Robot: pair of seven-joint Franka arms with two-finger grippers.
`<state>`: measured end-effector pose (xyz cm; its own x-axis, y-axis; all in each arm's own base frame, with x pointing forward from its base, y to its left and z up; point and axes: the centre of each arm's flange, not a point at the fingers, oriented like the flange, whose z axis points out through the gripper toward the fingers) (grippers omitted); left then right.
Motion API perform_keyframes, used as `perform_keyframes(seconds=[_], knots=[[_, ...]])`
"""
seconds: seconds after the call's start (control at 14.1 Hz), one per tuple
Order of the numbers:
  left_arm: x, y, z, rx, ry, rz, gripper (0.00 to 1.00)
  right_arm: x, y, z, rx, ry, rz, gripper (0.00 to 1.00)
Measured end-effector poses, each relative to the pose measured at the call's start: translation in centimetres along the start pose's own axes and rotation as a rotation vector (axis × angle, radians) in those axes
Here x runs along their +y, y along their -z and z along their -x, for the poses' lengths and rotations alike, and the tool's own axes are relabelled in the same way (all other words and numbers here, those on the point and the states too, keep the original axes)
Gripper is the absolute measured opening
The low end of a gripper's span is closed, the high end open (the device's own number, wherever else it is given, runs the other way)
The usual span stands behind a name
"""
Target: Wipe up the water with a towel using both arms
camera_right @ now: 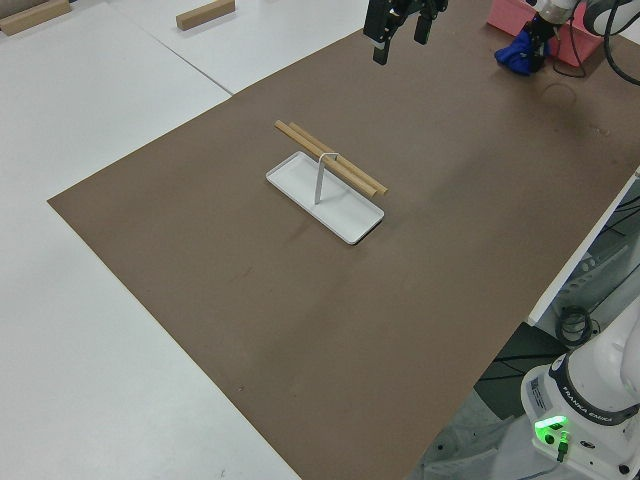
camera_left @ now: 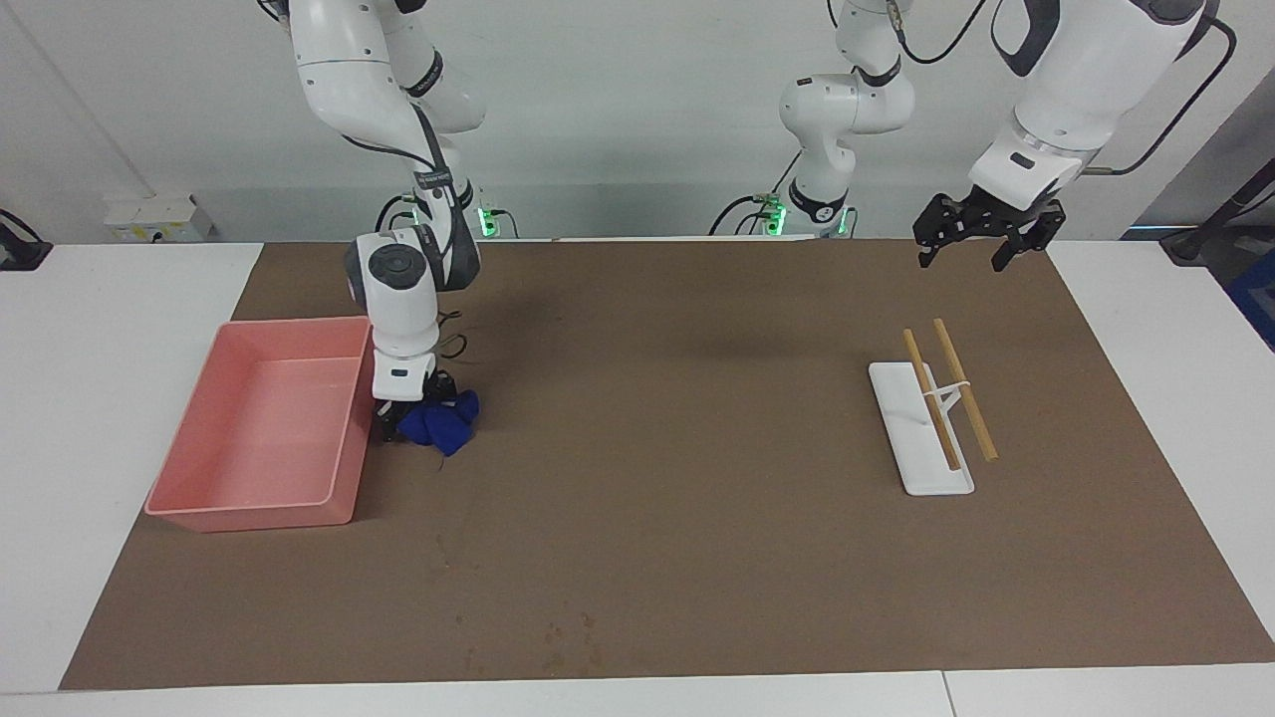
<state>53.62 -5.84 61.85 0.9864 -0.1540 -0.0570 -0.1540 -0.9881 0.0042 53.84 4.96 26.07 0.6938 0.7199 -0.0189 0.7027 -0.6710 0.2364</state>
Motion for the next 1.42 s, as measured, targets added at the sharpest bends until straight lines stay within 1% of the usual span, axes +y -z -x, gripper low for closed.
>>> perform_keyframes(seconds=[0.28, 0.5, 0.71, 0.99, 1.2, 1.42], knots=[[0.0, 0.0, 0.0, 0.0, 0.0, 0.0, 1.0, 1.0, -0.2, -0.5, 0.02, 0.002, 0.016, 0.15], [0.0, 0.0, 0.0, 0.0, 0.0, 0.0, 1.0, 1.0, -0.2, -0.7, 0.024, -0.095, 0.014, 0.15], [0.0, 0.0, 0.0, 0.0, 0.0, 0.0, 1.0, -0.6, 0.3, -2.5, 0.052, -0.197, -0.034, 0.15], [0.0, 0.0, 0.0, 0.0, 0.0, 0.0, 1.0, -1.3, 0.5, -4.5, 0.075, -0.212, -0.049, 0.15], [0.0, 0.0, 0.0, 0.0, 0.0, 0.0, 1.0, 0.1, 0.3, -5.7, 0.096, -0.22, -0.041, 0.15], [0.0, 0.0, 0.0, 0.0, 0.0, 0.0, 1.0, 1.7, -0.1, -7.2, 0.118, -0.197, -0.03, 0.15]])
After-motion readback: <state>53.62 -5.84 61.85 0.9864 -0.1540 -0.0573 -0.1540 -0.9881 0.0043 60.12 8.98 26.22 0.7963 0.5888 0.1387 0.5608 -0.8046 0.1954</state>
